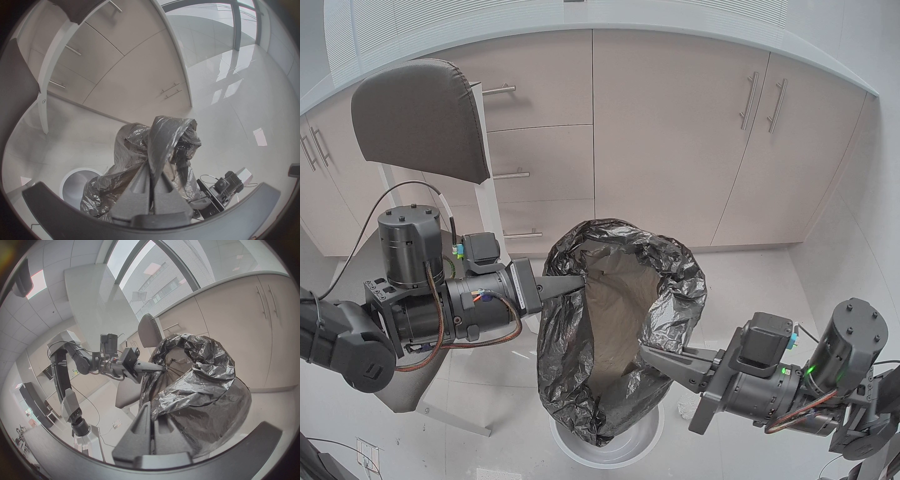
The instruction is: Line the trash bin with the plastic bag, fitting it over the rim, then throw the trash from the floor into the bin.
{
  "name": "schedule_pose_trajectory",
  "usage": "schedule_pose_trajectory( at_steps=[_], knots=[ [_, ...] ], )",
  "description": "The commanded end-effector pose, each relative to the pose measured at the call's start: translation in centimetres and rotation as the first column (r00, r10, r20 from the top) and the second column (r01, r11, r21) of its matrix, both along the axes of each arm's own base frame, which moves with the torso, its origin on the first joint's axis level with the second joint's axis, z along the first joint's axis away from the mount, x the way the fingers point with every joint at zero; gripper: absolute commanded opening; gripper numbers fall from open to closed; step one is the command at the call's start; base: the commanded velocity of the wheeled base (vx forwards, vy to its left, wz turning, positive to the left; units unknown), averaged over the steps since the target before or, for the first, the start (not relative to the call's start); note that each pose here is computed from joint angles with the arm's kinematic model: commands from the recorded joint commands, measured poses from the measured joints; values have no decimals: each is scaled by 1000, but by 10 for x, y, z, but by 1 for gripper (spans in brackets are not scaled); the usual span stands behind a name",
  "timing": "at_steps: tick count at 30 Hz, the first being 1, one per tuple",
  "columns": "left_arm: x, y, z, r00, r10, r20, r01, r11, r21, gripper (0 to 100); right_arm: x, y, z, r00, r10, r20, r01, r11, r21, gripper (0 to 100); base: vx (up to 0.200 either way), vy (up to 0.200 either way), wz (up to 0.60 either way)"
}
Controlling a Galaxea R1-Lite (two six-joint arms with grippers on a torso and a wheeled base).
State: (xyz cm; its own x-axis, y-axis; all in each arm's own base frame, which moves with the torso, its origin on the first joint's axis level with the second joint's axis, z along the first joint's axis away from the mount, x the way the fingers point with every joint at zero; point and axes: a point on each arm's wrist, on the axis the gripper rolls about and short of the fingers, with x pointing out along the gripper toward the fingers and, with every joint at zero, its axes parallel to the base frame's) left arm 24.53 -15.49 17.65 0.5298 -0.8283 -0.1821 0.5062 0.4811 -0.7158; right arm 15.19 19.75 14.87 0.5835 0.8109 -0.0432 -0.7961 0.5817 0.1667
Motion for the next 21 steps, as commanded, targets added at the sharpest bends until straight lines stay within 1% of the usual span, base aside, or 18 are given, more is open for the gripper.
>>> schedule_pose_trajectory(
  at_steps=[1,4,7,9,11,16,18,21],
  knots=[
    [26,8,-29,996,67,-53,-65,997,33,0,14,22,-50,995,-16,-96,13,999,-35,0,0,0,0],
    [32,13,-40,993,88,-81,-85,995,47,0,15,30,-63,993,-17,-120,15,1000,-17,0,0,0,0],
    [33,17,-48,989,103,-105,-96,993,63,0,12,36,-72,991,-1,-135,-4,999,-33,0,0,0,0],
    [32,21,-55,985,115,-130,-105,991,78,0,5,43,-79,988,29,-151,-38,998,-53,0,0,0,0],
    [31,24,-59,982,123,-143,-112,990,85,0,1,46,-84,986,44,-161,-55,996,-65,0,0,0,0],
    [32,31,-63,977,145,-159,-131,987,95,0,0,47,-91,983,44,-176,-61,994,-88,0,0,0,0],
    [29,36,-69,972,156,-173,-139,984,111,0,-1,49,-101,978,42,-203,-66,992,-111,0,0,0,0],
    [23,41,-87,975,147,-168,-114,975,188,0,-1,53,-114,972,42,-231,-76,987,-139,0,0,0,0]
  ],
)
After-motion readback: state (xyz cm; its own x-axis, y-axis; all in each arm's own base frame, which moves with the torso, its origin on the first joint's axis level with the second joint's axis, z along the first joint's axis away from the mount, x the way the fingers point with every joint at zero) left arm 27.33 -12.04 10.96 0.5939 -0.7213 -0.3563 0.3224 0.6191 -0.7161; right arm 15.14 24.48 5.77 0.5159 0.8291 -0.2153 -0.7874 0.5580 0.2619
